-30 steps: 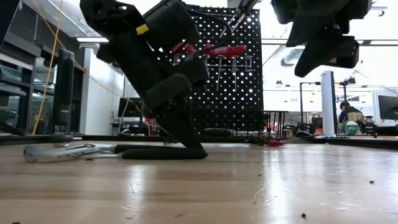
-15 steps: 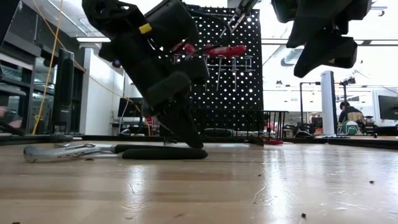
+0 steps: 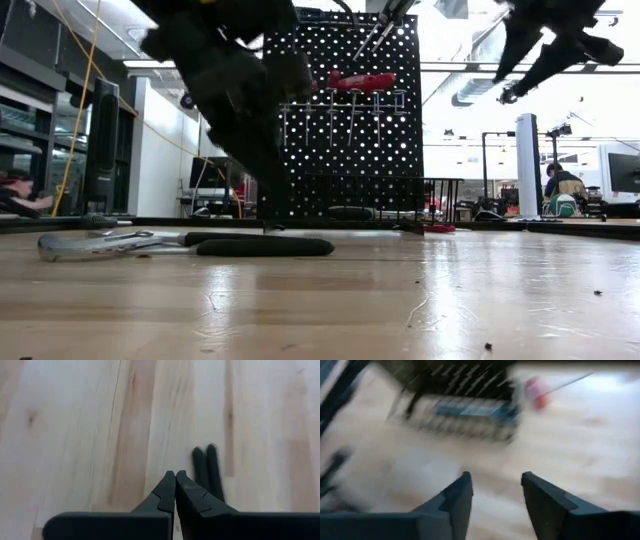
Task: Hang tools onto peg board
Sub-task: Hang the red allen wrench on the peg board
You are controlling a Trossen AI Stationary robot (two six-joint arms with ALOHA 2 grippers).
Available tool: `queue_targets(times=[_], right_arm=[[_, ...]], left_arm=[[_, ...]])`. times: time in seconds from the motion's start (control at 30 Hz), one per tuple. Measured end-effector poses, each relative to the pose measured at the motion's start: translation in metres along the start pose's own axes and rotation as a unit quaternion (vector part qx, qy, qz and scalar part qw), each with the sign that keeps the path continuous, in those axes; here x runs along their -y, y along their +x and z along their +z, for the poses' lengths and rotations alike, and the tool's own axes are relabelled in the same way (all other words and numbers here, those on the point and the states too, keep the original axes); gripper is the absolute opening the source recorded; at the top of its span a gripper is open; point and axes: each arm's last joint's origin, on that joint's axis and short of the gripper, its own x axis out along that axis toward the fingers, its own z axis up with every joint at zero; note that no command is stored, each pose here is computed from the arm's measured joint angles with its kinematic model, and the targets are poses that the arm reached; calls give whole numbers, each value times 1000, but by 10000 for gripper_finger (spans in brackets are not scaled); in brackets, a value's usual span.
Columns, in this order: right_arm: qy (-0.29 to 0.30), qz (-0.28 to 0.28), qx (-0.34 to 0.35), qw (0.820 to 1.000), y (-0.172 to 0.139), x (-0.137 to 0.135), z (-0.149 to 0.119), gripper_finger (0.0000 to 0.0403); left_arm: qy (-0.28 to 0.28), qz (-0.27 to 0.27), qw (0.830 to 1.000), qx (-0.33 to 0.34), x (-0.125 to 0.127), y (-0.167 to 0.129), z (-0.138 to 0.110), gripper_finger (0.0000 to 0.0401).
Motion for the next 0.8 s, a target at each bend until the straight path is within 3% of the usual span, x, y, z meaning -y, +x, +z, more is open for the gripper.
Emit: queue_targets(times=[0.07,0.23,0.4,0.5,0.67,0.8], right_arm=[[13,-39,22,999,2,13,14,139],[37,-119,61,990,24,32,48,15],[89,-118,46,988,73,57,79,3],[170,-99,56,979,101,84,92,2],[310,-19,103,945,139,134,109,0],[348,14,80,934,169,160,115,0]], left_arm=[[-7,1,1000,9,0,-10,-6,0],[-85,3,996,41,-10,-37,-41,0],[-177,-4,980,94,-19,-64,-70,0],[-211,-11,971,112,-22,-78,-80,0],[-234,-12,960,156,-21,-97,-78,0],[-257,-14,949,183,-20,-102,-75,0]])
